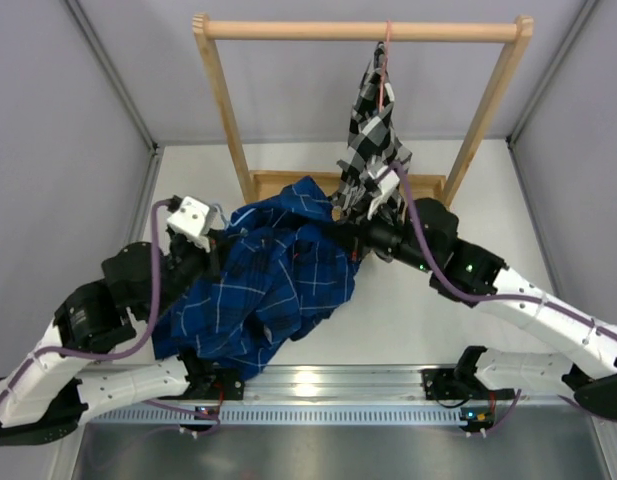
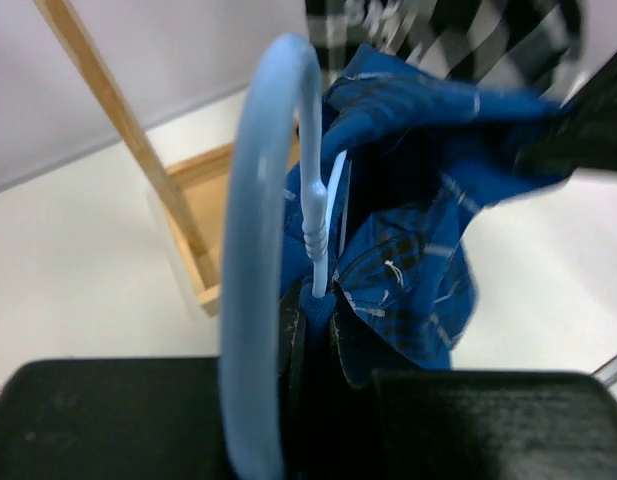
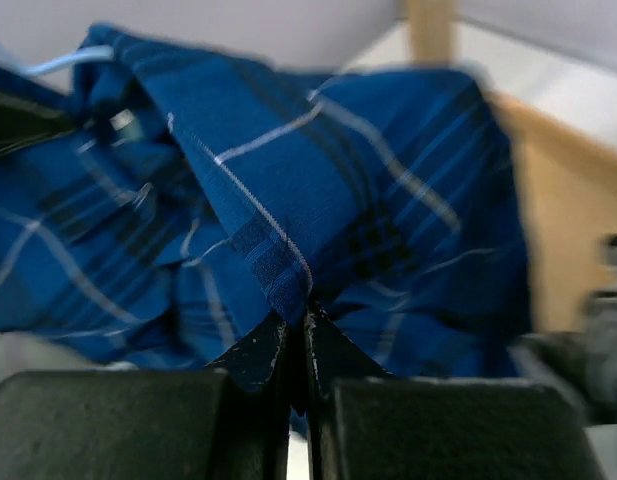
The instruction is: Place the shirt on the hanger
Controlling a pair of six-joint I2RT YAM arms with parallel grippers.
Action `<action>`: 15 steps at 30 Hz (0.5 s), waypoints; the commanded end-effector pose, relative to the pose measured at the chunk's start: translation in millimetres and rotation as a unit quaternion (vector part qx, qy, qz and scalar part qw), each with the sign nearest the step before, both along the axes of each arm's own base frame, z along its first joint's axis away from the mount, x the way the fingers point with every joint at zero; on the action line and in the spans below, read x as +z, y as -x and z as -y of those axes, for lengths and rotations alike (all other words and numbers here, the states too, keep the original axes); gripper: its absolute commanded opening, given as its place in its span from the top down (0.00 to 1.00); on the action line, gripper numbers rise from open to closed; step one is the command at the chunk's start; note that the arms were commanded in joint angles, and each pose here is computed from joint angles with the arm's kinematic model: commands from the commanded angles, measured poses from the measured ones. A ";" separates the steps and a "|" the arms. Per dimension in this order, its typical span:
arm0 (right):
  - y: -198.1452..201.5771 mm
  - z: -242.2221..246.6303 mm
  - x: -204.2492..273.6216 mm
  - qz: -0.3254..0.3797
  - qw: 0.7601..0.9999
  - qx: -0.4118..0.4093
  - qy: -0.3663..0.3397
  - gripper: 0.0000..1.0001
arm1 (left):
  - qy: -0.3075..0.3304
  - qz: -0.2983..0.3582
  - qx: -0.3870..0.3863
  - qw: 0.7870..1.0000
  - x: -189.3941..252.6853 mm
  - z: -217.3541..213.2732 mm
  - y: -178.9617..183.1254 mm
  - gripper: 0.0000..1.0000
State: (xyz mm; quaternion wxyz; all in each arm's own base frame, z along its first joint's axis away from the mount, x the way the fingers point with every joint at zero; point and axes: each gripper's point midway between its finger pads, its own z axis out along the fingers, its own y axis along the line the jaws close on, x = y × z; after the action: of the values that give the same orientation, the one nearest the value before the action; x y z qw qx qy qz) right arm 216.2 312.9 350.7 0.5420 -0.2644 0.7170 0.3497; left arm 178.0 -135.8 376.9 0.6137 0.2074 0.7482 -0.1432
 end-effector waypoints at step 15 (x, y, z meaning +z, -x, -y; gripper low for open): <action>105.2 -37.4 -41.0 -0.128 0.954 0.222 -0.156 0.62 | 0.109 0.047 -0.149 0.982 71.7 77.3 12.4 1.00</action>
State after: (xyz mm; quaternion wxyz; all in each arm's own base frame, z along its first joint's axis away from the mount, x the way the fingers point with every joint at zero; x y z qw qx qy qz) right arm 137.5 368.8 296.2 0.3842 -0.2418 0.6735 0.5834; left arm 169.3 -193.2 428.7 0.6191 0.2488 0.6998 -0.2552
